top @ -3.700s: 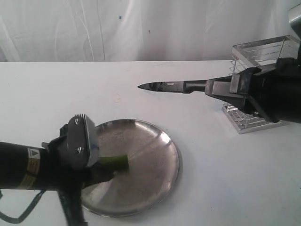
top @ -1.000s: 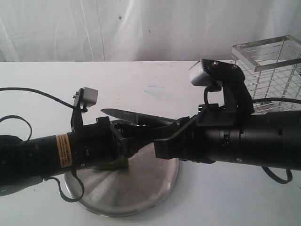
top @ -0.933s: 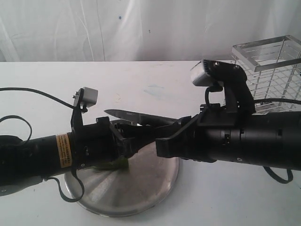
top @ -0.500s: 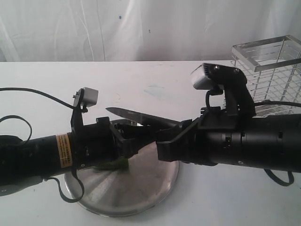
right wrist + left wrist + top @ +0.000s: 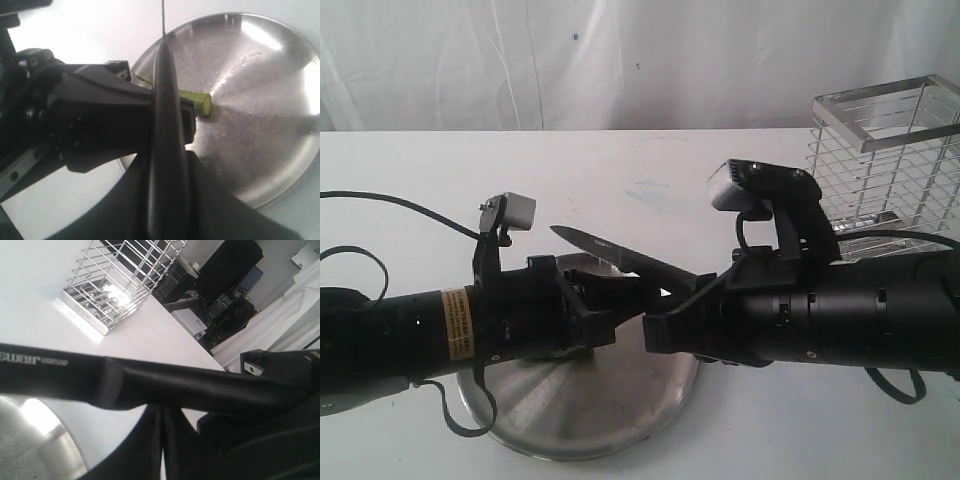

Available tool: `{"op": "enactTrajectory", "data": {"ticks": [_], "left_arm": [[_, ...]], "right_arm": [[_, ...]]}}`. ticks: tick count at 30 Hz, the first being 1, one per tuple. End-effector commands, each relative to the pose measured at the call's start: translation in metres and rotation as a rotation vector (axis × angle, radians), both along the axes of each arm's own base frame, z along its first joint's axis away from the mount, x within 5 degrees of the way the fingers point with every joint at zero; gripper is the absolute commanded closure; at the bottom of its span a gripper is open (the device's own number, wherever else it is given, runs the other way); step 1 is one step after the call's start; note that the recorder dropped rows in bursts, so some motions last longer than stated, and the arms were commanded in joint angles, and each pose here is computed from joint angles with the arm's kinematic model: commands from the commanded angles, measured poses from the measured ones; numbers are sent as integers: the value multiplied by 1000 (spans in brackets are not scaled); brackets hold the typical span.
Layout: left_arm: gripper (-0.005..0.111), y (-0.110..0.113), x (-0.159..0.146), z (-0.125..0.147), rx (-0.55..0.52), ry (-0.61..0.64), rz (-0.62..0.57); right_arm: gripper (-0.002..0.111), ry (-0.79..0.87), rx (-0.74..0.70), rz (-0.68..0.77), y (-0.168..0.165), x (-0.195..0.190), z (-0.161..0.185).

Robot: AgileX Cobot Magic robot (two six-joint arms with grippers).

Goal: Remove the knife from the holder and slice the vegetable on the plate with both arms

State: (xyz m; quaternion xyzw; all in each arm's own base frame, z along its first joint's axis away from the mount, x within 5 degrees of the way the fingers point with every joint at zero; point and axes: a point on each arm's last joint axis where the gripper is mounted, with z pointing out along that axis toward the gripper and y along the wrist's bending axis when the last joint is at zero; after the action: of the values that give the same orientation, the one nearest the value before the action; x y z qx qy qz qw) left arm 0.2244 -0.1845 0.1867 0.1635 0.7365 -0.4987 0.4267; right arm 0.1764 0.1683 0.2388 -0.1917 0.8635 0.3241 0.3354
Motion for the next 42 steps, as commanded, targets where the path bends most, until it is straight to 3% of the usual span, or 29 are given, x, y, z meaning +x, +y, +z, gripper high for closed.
{"op": "enactTrajectory", "data": {"ticks": [1,11,15,24,30,42], "left_arm": [[107,0,1,1,9,-18,-1],[107,0,1,-1,27,-15,-2],[107,2,1,-5,82,4,13],[107,12,1,-14,290,53,68],[107,16,-3,6,316,-75,61],[107,17,-7,12,361,-131,32]], "right_arm": [[108,25,5,38,2,-4,-2],[108,20,-5,-6,-1,-2,-4],[108,102,11,-149,-9,-2,-17],[108,221,-1,-200,-19,-15,-40],[108,235,22,-233,-19,-14,-39],[108,339,143,-390,-20,-10,-38]]}}
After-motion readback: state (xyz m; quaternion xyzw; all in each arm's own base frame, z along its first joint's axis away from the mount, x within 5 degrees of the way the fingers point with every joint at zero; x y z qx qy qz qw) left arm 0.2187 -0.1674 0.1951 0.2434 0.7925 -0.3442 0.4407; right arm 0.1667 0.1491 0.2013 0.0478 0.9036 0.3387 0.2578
